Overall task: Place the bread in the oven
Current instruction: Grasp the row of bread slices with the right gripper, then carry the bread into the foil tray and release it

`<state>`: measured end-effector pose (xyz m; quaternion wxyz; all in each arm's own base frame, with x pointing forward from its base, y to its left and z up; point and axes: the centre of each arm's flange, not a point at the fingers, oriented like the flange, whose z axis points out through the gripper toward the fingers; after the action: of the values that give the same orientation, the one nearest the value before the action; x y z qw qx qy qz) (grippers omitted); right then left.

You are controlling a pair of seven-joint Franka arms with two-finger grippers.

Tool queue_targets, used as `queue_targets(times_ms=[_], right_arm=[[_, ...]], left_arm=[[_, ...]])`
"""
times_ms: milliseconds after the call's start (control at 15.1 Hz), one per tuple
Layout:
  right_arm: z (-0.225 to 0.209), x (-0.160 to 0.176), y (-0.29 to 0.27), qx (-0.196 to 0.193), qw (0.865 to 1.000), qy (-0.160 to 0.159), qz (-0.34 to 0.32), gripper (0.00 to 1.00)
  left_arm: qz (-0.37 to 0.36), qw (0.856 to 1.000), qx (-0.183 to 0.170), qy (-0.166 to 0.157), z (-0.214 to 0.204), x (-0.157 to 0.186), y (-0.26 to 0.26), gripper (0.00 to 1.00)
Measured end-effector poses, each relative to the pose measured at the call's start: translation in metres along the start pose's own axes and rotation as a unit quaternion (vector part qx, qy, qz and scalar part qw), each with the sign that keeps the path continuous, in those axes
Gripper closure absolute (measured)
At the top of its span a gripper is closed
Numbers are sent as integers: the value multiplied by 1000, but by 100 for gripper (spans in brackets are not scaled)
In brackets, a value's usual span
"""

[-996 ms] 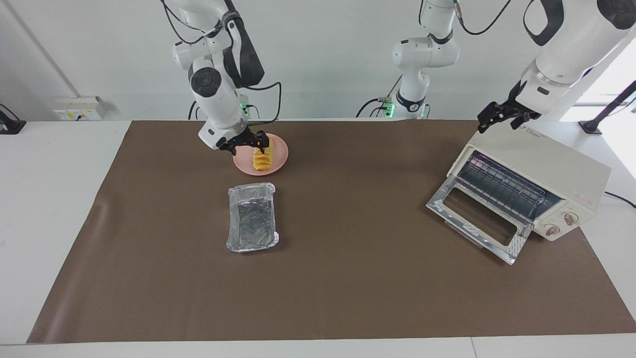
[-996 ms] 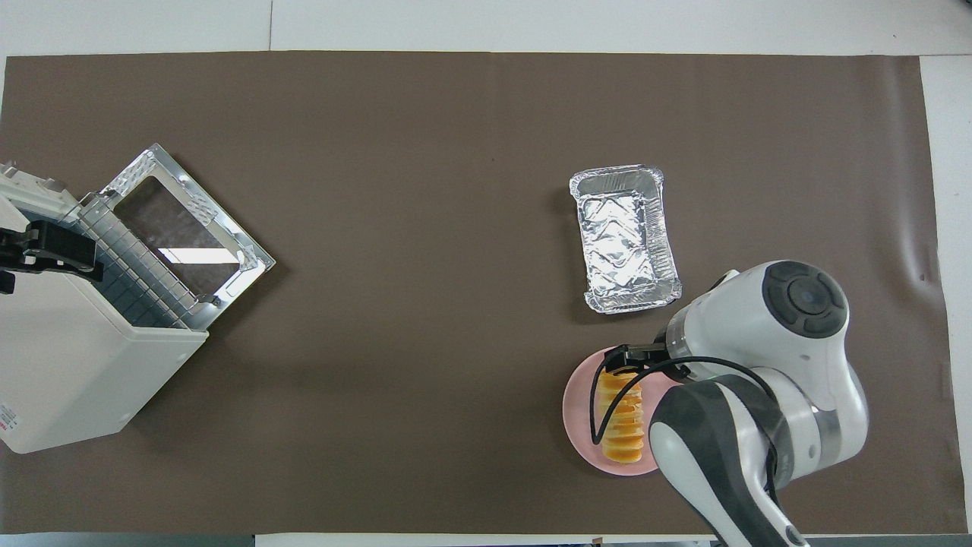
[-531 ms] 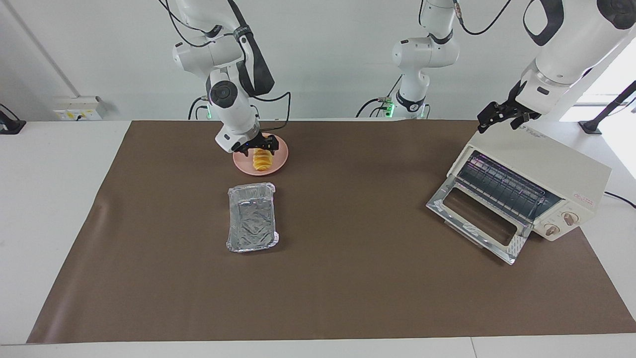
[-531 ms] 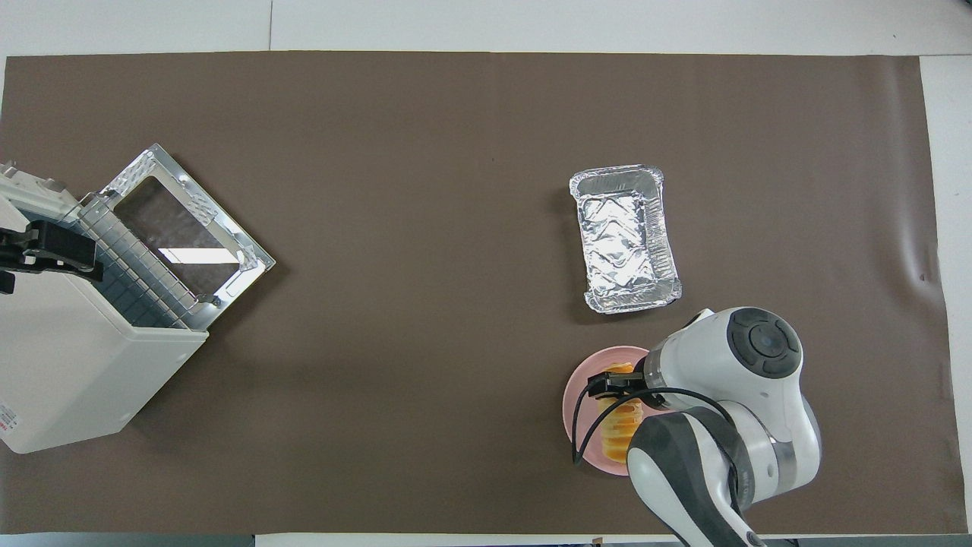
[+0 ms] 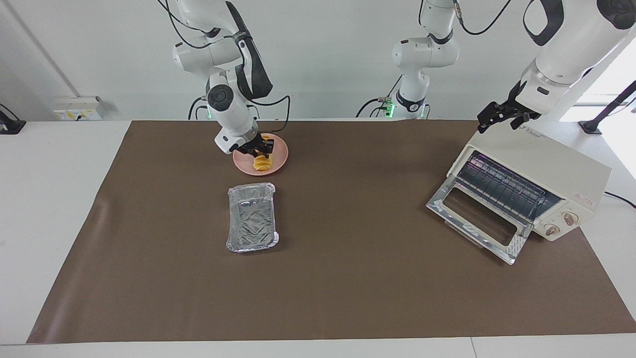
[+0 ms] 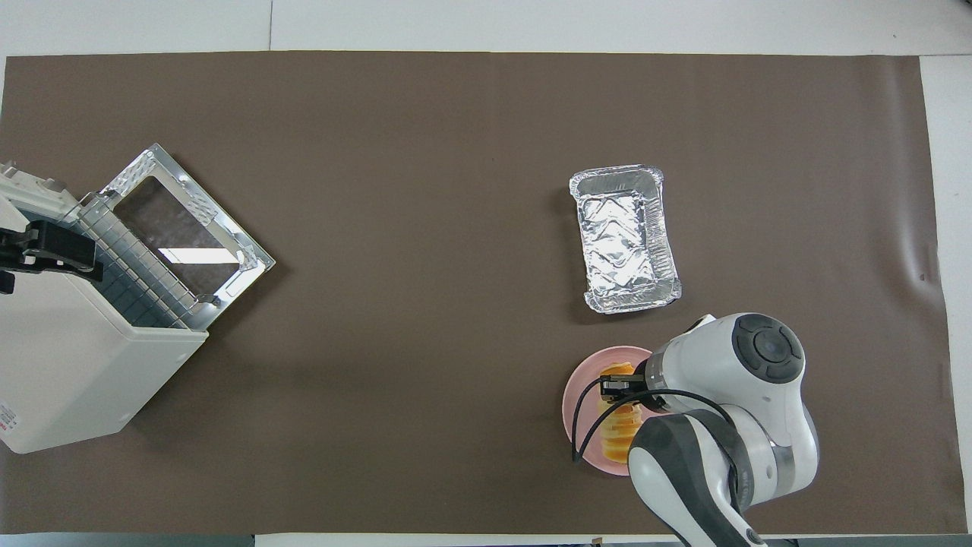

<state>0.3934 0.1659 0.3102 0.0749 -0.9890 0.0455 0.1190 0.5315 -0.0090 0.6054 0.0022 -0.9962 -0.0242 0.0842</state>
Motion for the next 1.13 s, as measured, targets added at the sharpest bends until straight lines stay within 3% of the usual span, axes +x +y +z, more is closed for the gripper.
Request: queue_targets(times_ms=[133, 199, 332, 465, 730, 930, 1129], right_arm=[[-1, 0, 0, 1, 1000, 1, 1, 86], [-5, 1, -1, 3, 1000, 4, 2, 90], [-29, 3, -7, 10, 1000, 4, 1, 90], [-82, 12, -15, 25, 1000, 10, -1, 90], [-199, 63, -23, 36, 997, 67, -10, 93], [-206, 126, -31, 26, 994, 99, -28, 93], [-166, 182, -31, 22, 990, 128, -48, 93]], left_arm=[[0, 1000, 0, 0, 0, 0, 0, 0], [0, 1000, 0, 0, 0, 0, 0, 0], [0, 1000, 0, 0, 0, 0, 0, 0], [0, 1000, 0, 0, 0, 0, 0, 0], [0, 1000, 0, 0, 0, 0, 0, 0], [0, 1000, 0, 0, 0, 0, 0, 0], [0, 1000, 0, 0, 0, 0, 0, 0]])
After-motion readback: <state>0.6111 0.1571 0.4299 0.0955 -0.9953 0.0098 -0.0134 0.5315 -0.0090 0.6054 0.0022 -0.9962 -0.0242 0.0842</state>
